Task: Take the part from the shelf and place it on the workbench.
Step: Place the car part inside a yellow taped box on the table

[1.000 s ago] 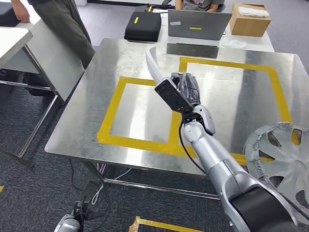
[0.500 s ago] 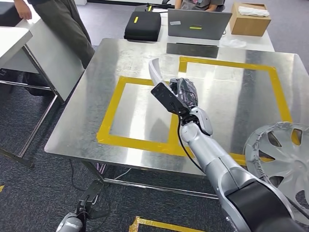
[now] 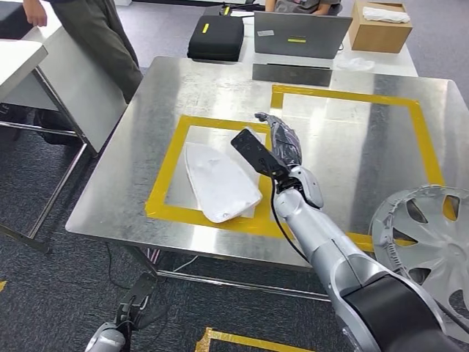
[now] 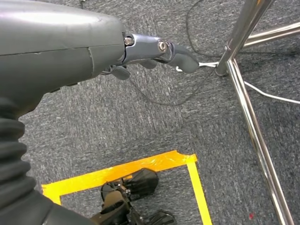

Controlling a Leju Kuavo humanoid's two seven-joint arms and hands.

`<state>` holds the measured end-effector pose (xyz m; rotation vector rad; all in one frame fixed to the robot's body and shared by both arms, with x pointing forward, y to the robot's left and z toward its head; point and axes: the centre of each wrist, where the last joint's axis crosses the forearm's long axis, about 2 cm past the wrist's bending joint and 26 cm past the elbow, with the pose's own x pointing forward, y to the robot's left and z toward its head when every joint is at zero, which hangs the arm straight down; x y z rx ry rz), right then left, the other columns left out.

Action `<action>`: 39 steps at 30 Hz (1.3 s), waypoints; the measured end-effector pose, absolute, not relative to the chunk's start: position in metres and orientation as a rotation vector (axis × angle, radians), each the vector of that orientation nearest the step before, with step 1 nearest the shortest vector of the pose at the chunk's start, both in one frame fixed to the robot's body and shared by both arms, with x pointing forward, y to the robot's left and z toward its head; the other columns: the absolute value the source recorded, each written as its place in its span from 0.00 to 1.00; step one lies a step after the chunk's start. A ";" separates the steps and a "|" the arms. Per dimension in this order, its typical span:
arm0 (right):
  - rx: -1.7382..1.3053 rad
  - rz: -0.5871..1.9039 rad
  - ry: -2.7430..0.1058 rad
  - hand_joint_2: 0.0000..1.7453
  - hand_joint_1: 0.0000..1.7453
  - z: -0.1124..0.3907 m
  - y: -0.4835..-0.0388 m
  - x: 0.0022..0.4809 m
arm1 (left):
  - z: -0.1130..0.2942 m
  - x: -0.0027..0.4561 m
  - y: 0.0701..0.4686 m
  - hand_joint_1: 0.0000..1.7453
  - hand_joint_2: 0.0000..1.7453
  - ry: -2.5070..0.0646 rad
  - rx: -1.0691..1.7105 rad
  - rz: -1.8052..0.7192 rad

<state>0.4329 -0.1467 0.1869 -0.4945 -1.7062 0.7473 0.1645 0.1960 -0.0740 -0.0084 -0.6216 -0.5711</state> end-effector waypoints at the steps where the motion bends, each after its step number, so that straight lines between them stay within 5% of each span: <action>1: -0.496 0.747 -1.704 0.00 0.00 0.186 -0.147 0.433 | -0.074 0.164 0.196 0.00 0.00 -0.621 -0.007 -0.571; 20: -0.243 0.527 -1.852 0.00 0.00 0.177 -0.151 0.419 | -0.077 0.157 0.200 0.00 0.00 -0.626 0.015 -0.502; 27: 0.113 0.281 -2.048 0.00 0.00 0.175 -0.147 0.356 | -0.089 0.127 0.217 0.00 0.00 -0.612 0.049 -0.366; 39: 0.173 0.217 -2.243 0.00 0.00 0.163 -0.172 0.251 | -0.100 0.092 0.234 0.00 0.00 -0.571 0.091 -0.196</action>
